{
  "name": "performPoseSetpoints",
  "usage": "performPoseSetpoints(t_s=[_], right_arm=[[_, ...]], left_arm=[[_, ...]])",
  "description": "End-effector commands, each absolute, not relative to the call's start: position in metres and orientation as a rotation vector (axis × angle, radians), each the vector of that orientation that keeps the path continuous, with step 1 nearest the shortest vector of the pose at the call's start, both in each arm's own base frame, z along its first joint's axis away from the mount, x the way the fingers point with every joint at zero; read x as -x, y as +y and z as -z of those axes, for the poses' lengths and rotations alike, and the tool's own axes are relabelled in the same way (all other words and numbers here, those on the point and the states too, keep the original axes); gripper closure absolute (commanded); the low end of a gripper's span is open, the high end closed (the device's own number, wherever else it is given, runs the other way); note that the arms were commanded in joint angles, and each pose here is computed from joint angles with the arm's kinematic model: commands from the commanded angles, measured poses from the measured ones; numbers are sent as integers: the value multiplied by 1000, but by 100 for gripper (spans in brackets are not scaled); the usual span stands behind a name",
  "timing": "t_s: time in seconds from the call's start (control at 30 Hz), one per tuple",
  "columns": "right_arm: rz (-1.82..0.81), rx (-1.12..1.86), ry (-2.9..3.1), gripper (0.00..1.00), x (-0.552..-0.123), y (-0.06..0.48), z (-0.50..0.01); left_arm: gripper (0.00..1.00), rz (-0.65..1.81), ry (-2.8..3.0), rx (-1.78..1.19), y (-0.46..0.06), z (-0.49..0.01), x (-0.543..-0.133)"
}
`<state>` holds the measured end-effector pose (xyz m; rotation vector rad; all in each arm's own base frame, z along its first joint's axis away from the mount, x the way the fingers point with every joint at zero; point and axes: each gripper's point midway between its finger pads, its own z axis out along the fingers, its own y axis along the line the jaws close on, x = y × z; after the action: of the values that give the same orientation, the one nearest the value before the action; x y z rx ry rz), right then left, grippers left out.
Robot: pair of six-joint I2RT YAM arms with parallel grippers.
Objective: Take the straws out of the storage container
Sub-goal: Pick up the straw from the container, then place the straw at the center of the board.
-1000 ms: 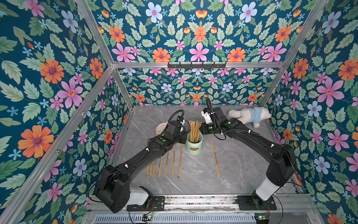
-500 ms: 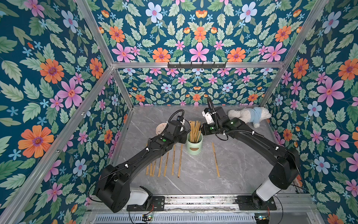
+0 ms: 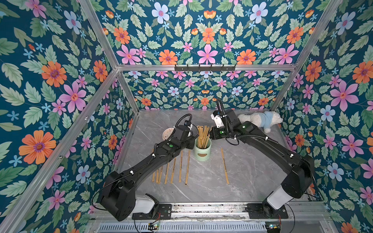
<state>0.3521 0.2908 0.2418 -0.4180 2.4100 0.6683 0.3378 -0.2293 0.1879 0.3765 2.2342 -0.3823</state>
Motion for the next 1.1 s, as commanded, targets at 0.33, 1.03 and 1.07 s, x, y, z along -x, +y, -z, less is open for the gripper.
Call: performPoseSetpoints(t_s=[0.33,1.03,1.07], right_arm=[[-601,497,2379,100,-339,278,-276],[-588,578,2306,100,-286,241,-357],[-573,580,2315,100,-284,238,-359]], left_arm=[[54,377,2225,-386,-231,-192,-340],[54,378,2219,-385,-232,-195,-343],[55,379,2219,-384,-233,-195,-343]])
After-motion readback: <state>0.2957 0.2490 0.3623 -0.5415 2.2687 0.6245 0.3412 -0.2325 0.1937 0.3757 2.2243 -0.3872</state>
